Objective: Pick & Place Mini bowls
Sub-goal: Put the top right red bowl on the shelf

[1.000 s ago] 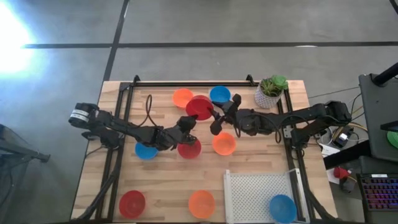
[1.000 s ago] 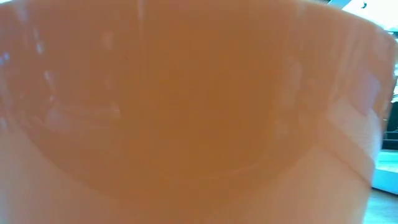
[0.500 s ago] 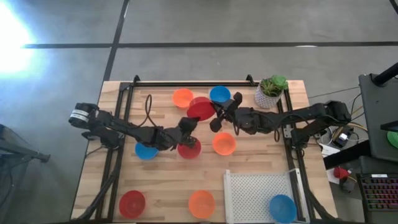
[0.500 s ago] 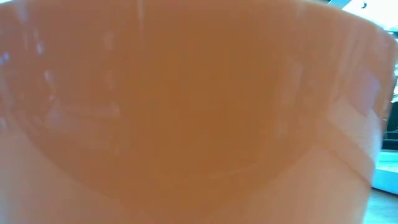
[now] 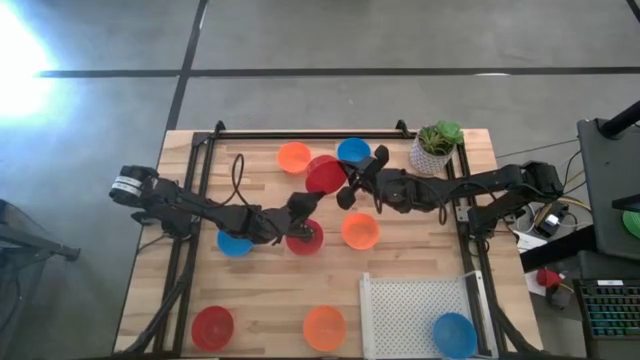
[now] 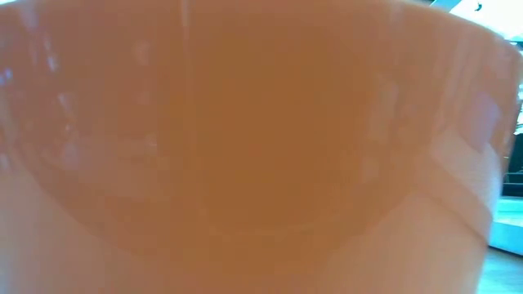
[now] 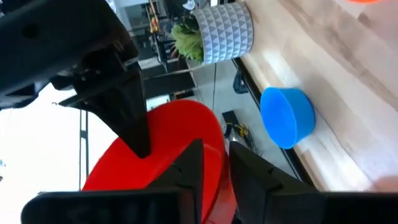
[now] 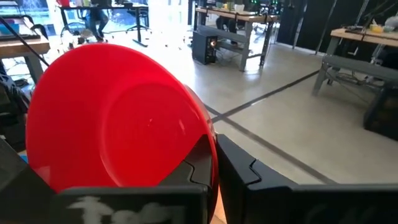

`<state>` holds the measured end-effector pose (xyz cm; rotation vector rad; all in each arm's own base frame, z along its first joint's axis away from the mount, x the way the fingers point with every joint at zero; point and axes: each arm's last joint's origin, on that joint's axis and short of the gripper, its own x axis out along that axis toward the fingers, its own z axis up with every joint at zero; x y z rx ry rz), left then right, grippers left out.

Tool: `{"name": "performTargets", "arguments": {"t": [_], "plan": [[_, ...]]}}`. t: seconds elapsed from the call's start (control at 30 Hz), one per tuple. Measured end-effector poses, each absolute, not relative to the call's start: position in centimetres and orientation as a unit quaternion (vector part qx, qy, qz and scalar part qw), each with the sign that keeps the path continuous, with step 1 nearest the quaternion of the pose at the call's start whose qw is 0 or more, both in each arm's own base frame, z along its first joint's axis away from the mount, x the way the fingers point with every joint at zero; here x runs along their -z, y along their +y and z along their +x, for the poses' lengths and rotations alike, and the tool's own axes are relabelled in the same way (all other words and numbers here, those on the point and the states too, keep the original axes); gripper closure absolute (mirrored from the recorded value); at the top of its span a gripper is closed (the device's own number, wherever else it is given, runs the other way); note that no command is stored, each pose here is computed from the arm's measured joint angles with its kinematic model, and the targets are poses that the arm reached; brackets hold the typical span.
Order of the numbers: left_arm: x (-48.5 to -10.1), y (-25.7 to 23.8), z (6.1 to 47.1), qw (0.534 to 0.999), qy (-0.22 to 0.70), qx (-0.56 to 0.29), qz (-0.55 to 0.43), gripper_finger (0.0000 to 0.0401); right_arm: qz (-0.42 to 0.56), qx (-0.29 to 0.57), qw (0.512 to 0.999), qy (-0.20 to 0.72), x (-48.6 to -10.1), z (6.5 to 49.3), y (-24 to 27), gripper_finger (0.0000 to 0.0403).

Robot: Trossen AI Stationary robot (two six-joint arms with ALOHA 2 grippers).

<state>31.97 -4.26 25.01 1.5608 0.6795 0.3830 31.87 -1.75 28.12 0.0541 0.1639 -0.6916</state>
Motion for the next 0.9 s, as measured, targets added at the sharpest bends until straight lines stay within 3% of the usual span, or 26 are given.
{"name": "performTargets", "arguments": {"t": [0.3, 0.57, 0.73, 0.9], "plan": [[-24.9, -4.7, 31.8, 0.689, 0.294, -0.201, 0.631, 0.0317, -0.001, 0.356, 0.926, 0.129, -28.3, 31.6, -2.6, 0.0395], [-25.0, -6.8, 31.1, 0.691, 0.293, -0.220, 0.623, 0.0317, 0.004, 0.419, 0.893, 0.164, -31.2, 30.5, -4.0, 0.0395], [-25.9, -8.0, 30.1, 0.704, 0.288, -0.261, 0.594, 0.0316, 0.045, 0.406, 0.887, 0.217, -34.5, 29.4, -3.8, 0.0395], [-28.0, -8.9, 28.2, 0.756, 0.249, -0.293, 0.530, 0.0316, 0.111, 0.356, 0.883, 0.285, -35.8, 28.3, -2.7, 0.0395]]}}
